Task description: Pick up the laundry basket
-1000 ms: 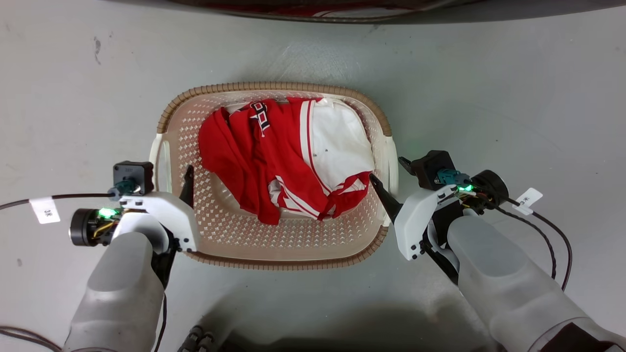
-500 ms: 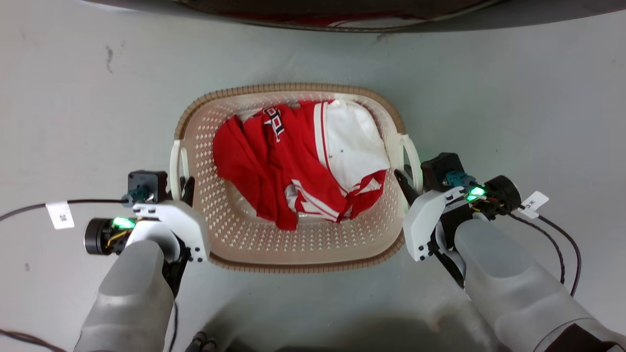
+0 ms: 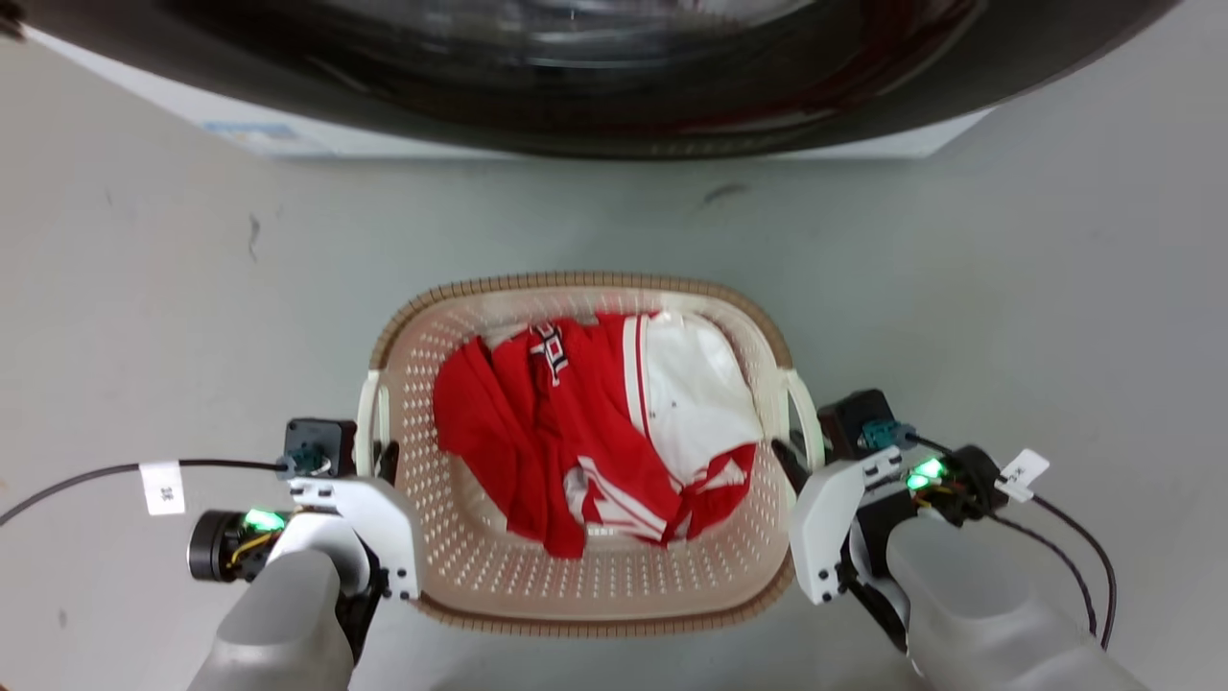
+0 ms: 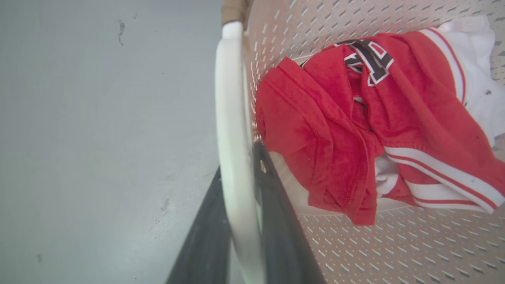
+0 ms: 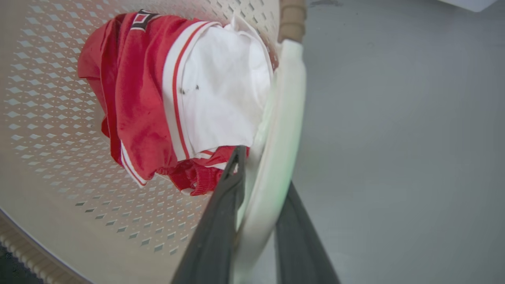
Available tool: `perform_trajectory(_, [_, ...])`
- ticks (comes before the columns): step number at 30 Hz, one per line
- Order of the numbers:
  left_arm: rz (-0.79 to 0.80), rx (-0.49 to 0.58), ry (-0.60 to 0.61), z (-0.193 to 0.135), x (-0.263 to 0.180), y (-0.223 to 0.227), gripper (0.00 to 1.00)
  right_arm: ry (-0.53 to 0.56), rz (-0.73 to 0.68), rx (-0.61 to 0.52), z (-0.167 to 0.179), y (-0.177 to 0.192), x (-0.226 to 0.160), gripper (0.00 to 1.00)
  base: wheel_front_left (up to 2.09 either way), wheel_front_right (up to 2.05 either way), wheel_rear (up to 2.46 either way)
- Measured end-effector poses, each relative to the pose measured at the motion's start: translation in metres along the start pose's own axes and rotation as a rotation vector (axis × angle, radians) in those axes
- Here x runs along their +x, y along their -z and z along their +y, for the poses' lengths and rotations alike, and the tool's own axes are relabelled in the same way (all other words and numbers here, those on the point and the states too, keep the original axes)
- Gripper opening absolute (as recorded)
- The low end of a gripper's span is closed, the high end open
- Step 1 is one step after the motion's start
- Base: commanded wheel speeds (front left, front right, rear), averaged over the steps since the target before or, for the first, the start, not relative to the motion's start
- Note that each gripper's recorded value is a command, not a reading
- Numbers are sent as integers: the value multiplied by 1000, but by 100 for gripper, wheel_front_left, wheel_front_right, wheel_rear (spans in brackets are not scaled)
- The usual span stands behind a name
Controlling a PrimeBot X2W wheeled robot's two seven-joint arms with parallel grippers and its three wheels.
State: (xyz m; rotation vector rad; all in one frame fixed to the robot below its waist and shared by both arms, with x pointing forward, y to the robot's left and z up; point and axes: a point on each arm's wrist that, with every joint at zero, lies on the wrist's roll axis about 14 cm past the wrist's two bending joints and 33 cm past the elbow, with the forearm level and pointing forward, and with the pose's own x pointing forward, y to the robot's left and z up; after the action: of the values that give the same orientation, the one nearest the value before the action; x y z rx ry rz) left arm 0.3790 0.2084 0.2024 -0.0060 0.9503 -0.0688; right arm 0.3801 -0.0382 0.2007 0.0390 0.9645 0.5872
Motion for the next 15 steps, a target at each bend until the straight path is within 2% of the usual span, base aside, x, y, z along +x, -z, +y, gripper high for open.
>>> perform_trajectory(15, [3,48,72,-26,-46,-31,0,75,8,-17,7,-11,-65,0,0,0,0])
